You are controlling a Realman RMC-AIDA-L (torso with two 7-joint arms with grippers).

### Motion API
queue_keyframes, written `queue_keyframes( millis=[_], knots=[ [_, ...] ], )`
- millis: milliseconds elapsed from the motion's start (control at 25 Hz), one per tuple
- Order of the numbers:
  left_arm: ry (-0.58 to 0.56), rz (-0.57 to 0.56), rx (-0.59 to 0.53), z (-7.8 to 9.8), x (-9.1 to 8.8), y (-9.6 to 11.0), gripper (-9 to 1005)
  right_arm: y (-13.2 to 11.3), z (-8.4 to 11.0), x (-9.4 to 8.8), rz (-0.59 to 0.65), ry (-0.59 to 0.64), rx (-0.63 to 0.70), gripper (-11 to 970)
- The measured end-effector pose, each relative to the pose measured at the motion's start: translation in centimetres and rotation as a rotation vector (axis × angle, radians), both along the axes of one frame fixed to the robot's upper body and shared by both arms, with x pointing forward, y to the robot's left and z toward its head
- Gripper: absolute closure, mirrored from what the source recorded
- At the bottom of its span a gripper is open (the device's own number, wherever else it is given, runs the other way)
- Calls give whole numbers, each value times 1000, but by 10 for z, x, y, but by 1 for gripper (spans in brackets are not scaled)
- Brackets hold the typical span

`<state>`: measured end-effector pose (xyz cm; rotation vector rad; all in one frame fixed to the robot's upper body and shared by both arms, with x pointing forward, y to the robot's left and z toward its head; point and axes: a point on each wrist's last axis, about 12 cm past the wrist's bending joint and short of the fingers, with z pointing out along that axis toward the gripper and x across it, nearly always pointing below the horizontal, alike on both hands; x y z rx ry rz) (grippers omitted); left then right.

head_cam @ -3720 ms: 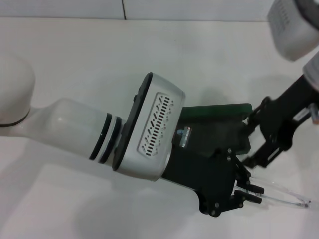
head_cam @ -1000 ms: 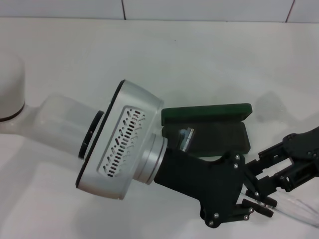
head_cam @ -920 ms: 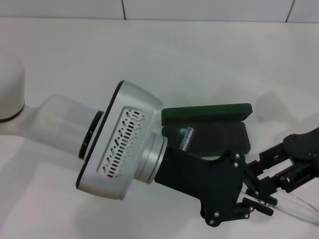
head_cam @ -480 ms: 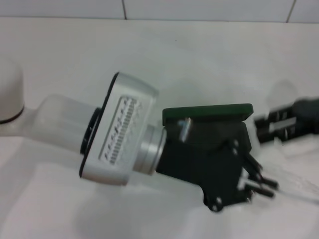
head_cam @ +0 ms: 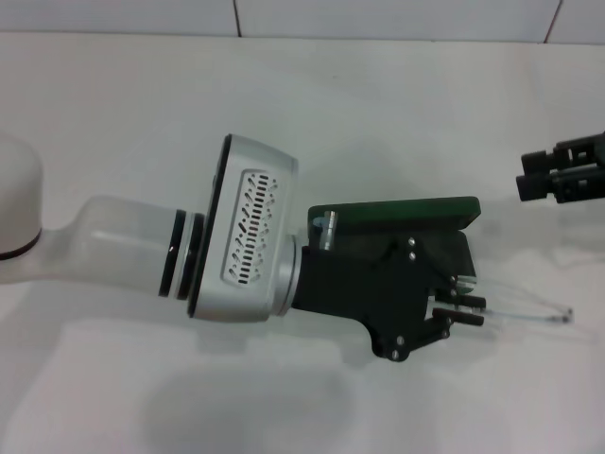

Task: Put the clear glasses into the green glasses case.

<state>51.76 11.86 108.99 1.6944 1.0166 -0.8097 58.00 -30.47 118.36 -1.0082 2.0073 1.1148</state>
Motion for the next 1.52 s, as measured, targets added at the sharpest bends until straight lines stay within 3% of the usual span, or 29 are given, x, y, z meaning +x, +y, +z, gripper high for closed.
queue_keyframes(
  millis=[280,680,1040,1280,1520],
  knots=[
    [-23,70,34,-14,0,-5,911,-3,2,2,-68,-71,28,421],
    [-142,108,-34,-42,-33,9,881,-9,1,-5,-80,-79,42,420],
    [-241,78,-19,-59,-48,12,855,-6,1,-6,-67,-77,48,419],
    [-300,170,16,-66,-43,7,837,-4,-2,-8,-58,-69,49,419],
    [-312,189,22,-65,-39,5,794,-4,-5,-11,-50,-55,50,419]
  ],
)
